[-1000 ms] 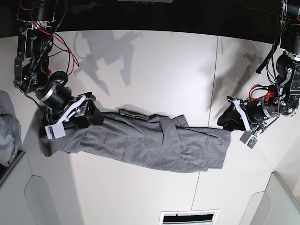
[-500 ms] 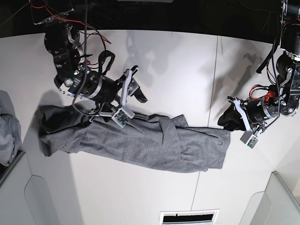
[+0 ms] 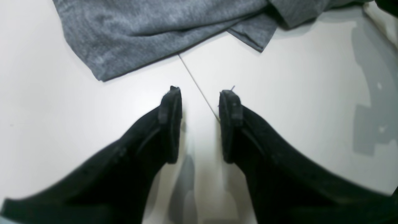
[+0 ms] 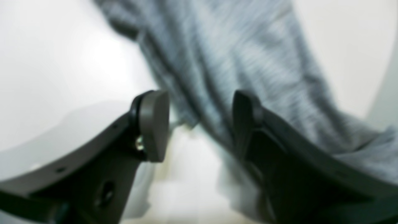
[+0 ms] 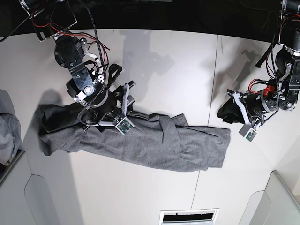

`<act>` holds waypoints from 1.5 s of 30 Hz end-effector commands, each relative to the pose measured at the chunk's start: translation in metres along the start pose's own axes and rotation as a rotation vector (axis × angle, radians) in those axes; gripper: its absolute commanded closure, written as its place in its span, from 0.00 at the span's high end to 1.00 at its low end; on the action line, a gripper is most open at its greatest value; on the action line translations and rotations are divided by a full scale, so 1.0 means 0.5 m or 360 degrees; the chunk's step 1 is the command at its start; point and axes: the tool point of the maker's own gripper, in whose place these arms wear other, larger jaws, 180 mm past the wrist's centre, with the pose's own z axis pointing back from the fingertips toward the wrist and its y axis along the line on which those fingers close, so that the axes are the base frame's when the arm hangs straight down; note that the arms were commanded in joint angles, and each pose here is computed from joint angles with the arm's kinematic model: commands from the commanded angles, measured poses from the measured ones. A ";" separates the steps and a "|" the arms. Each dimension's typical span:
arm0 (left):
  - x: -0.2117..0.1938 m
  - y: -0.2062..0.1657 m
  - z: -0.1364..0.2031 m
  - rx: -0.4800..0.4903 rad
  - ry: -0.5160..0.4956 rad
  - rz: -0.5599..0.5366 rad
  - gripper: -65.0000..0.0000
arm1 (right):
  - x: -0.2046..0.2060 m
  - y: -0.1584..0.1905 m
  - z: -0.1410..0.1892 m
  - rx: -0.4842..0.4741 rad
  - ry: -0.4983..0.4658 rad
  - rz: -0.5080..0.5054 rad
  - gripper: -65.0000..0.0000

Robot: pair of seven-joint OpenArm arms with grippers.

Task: Layout the t-shirt on the table in an organized manner, then fold the t-shirt properly
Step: 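Move the right gripper to the t-shirt's bunched edge and grasp it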

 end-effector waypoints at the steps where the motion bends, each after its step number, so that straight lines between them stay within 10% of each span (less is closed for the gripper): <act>1: 0.035 0.015 0.013 0.0014 -0.0076 -0.0022 0.35 | 0.029 -0.018 0.002 -0.0035 -0.0069 -0.0002 0.50; 10: 0.034 0.015 0.013 0.0013 -0.0075 -0.0021 0.35 | -0.005 -0.004 -0.011 0.0008 -0.0006 -0.0044 0.23; 45: 0.037 0.014 0.013 0.0012 -0.0089 -0.0019 0.35 | 0.052 -0.037 -0.018 -0.0087 -0.0113 -0.0094 0.40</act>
